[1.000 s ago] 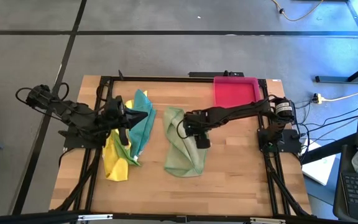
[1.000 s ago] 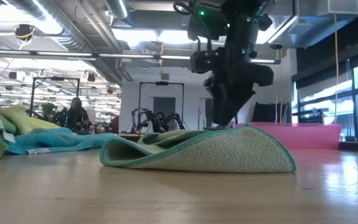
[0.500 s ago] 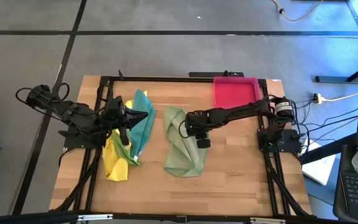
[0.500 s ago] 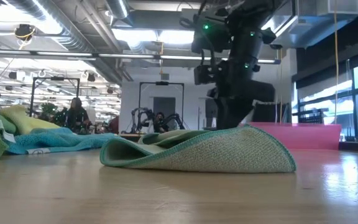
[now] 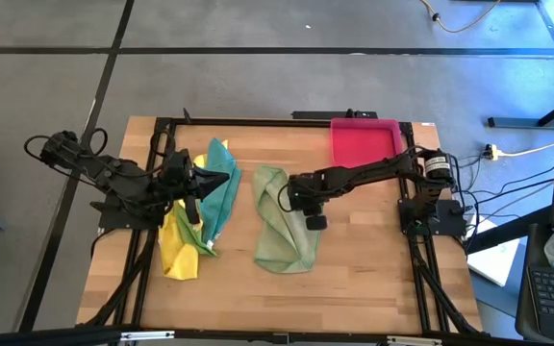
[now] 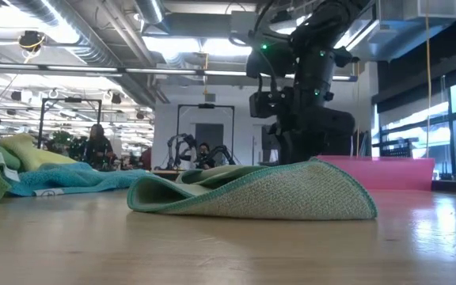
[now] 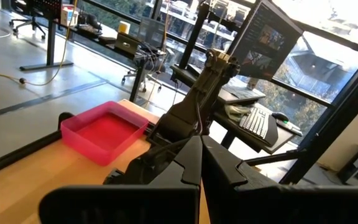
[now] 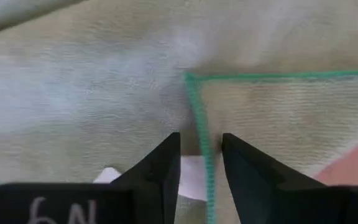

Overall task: Fold microfiber towels
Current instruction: Fold the light green towel

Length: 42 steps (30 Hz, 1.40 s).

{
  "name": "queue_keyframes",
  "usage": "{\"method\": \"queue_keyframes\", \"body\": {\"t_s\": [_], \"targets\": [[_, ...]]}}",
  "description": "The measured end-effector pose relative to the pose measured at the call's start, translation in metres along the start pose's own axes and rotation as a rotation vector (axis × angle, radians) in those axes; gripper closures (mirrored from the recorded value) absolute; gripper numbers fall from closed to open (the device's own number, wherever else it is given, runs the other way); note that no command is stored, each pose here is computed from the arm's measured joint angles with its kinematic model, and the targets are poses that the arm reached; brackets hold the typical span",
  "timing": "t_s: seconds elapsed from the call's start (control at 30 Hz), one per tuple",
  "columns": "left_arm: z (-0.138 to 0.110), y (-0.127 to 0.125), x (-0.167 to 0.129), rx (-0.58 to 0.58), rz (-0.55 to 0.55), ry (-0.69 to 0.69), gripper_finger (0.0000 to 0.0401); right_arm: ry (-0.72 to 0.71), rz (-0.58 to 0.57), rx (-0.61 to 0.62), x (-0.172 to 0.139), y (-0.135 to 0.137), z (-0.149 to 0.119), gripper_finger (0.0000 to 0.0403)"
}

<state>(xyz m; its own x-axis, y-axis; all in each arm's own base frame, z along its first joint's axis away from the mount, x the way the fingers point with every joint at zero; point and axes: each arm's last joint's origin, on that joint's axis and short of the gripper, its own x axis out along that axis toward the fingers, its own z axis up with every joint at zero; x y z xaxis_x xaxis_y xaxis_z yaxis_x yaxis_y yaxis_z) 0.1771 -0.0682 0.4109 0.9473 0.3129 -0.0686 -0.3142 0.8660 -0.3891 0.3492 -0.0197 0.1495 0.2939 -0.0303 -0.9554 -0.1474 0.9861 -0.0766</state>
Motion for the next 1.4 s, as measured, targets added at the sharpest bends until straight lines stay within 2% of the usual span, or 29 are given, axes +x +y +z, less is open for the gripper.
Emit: {"method": "queue_keyframes", "body": {"t_s": [0.17,0.37,0.47,0.6,0.77,0.9,1.07,1.27,1.3,1.4], "targets": [[0.000,0.000,0.000,0.000,0.000,0.000,0.0401,0.013,-0.068,0.004,-0.001,-0.002,0.000,0.0308],[0.000,0.000,0.000,0.001,0.002,0.000,0.0401,0.040,-0.065,0.087,-0.003,-0.002,0.000,0.0392],[0.000,0.000,0.000,0.003,0.002,0.001,0.0401,0.098,-0.087,0.148,-0.011,-0.003,0.000,0.0391],[-0.001,0.001,0.000,0.010,0.005,0.007,0.0401,0.178,-0.197,0.166,-0.027,-0.007,-0.002,0.0397],[-0.002,0.001,0.000,0.020,0.010,0.015,0.0401,0.231,-0.363,0.198,-0.039,-0.020,-0.010,0.0390],[-0.002,0.001,0.000,0.024,0.012,0.019,0.0401,0.271,-0.412,0.263,-0.039,-0.041,-0.020,0.0390],[-0.003,0.001,0.000,0.026,0.013,0.021,0.0401,0.326,-0.353,0.384,-0.037,-0.064,-0.037,0.0373],[-0.003,0.001,0.000,0.025,0.013,0.021,0.0401,0.424,-0.363,0.440,-0.043,-0.073,-0.051,0.0318],[-0.003,0.001,0.000,0.025,0.013,0.021,0.0401,0.427,-0.363,0.445,-0.045,-0.073,-0.052,0.0309],[-0.003,0.002,0.000,0.026,0.013,0.022,0.0401,0.319,-0.312,0.484,-0.063,-0.072,-0.045,0.0285]]}}
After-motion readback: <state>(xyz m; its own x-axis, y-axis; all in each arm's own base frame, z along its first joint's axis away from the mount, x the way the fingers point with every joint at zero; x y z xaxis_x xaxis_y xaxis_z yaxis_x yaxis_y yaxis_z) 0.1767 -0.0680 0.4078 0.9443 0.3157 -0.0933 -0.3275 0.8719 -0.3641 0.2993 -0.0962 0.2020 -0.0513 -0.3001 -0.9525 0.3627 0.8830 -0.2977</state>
